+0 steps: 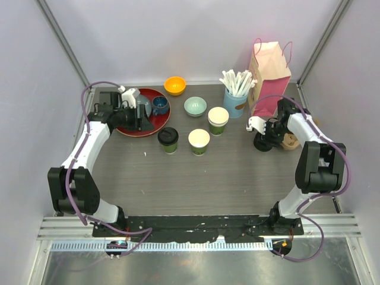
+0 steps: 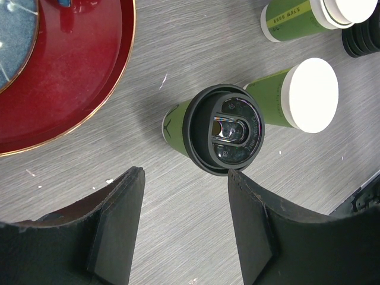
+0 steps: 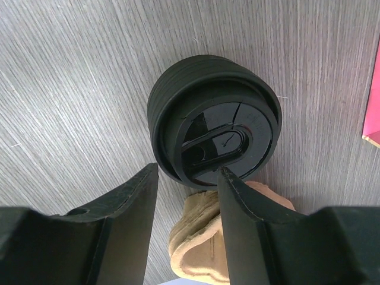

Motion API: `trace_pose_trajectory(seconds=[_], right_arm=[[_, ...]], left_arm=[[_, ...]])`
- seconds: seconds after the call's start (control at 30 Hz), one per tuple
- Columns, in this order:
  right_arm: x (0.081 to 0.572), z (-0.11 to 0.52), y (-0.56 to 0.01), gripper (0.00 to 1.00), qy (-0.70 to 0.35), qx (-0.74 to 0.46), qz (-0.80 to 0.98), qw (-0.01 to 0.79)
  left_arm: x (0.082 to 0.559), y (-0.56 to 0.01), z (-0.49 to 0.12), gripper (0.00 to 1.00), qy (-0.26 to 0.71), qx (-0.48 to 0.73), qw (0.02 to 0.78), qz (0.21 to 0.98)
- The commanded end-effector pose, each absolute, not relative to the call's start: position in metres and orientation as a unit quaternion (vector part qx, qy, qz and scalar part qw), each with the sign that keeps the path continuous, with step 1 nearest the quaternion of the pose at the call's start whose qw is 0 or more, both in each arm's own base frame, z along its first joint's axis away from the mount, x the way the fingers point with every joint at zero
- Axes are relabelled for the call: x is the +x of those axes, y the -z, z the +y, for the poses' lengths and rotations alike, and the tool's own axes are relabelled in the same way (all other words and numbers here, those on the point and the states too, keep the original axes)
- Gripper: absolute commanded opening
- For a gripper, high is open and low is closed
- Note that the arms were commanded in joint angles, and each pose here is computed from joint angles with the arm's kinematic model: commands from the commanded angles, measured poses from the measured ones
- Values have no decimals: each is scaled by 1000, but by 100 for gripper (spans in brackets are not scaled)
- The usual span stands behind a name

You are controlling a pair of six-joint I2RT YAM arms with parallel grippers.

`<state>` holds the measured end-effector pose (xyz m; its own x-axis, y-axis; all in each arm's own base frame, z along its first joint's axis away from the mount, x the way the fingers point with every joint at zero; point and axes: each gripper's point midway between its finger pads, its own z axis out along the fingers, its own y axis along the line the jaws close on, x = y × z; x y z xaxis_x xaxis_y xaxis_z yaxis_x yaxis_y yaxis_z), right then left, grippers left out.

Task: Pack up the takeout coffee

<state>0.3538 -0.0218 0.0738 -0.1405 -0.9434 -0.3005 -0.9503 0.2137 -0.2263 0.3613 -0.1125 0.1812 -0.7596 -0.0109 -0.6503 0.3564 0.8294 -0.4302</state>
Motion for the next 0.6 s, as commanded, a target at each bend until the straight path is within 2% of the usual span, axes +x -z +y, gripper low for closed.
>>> trace_pose_trajectory(seconds=[0.0,0.13,0.3,0.4,0.43,0.57], right_arm=[[361,-21,-75,50,7,-647,738,193],[358,-14,-64,47,-11,-654,736,174],[357,-9,-64,39,-23,-658,735,163],[355,-8,-65,27,-22,-658,735,163],[354,-7,-65,21,-22,-660,734,162],[353,-2,-69,11,-19,-664,730,163]], left_arm=[[367,-195,-113,62,280,104,349,888],[367,-194,-113,62,280,104,347,889],[367,-193,-113,62,279,104,347,889],[367,-193,-112,62,280,104,347,889],[367,-193,-113,62,281,105,347,889],[367,-191,-114,62,282,104,345,889]])
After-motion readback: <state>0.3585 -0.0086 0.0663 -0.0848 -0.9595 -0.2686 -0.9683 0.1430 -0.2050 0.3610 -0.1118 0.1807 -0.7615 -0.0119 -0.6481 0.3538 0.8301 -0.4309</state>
